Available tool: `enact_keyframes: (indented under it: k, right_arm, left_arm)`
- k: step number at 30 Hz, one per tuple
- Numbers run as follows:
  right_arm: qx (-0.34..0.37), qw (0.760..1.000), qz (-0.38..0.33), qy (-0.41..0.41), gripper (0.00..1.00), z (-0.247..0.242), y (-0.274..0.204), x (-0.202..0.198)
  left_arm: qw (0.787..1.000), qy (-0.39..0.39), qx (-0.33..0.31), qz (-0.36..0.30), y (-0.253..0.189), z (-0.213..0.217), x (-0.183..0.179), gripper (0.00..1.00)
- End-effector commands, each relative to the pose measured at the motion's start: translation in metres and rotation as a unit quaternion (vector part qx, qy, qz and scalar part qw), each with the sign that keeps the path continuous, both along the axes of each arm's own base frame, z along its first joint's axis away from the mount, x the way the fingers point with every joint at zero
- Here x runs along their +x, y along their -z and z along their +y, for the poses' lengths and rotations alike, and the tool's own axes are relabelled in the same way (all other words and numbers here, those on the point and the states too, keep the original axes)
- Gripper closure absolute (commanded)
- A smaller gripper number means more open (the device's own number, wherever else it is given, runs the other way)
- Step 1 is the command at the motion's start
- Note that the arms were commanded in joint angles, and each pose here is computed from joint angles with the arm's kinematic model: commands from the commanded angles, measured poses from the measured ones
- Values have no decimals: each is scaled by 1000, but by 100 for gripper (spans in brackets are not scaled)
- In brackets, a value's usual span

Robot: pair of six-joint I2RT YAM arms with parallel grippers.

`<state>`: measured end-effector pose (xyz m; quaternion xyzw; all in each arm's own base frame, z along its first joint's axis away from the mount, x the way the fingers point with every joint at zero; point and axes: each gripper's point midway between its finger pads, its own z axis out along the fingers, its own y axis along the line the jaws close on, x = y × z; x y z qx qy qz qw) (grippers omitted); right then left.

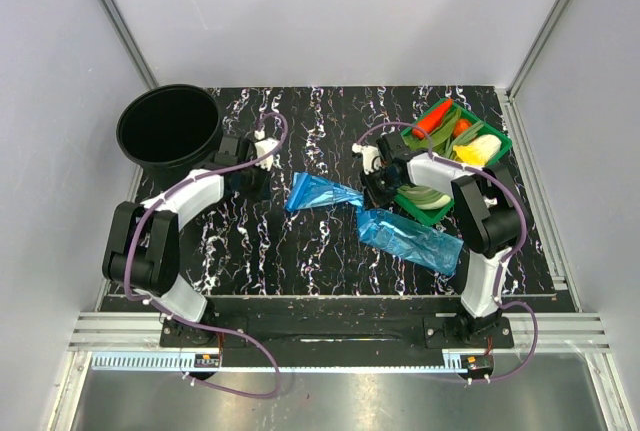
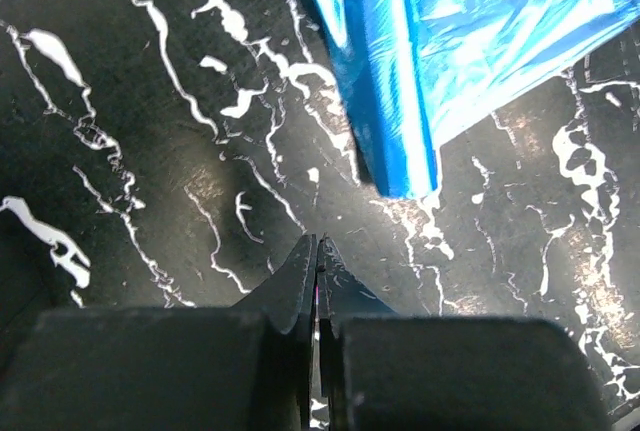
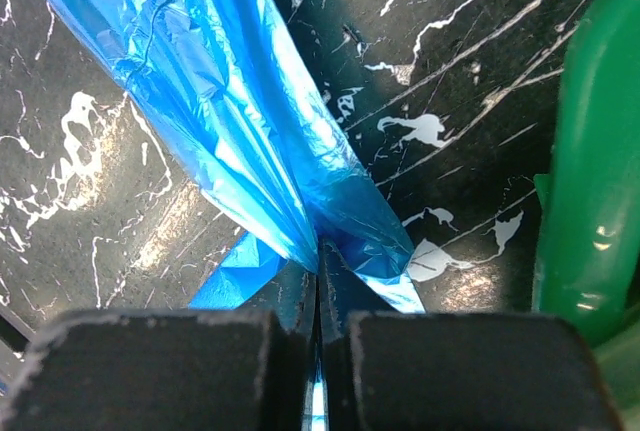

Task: Put the trash bags into the trash bin

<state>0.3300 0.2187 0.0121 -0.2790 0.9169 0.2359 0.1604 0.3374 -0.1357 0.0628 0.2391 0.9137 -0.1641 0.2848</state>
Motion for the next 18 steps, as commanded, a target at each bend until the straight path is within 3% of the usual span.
enact_keyframes:
  k: [1, 3, 5, 7, 12, 18]
  right_arm:
    - [-127, 992, 23, -9, 100, -40, 35, -19]
    - [-131, 991, 12, -15, 100, -36, 33, -15]
    - [-128, 992, 6, -16, 100, -33, 30, -13]
    - [-127, 992, 6, -18, 100, -31, 30, -14]
    - [-123, 992, 10, -22, 100, -29, 32, -17]
    - [-119, 993, 14, -24, 100, -28, 33, -20]
  left_arm:
    - [999, 27, -27, -25, -25, -30, 14, 100]
    - [998, 37, -38, -21, -28, -46, 17, 100]
    - [998, 45, -45, -13, -28, -61, 20, 89]
    - [998, 45, -44, -1, -22, -70, 25, 71]
    - [998, 37, -35, 29, 3, -79, 39, 50]
    - [999, 25, -6, 25, 23, -77, 47, 39]
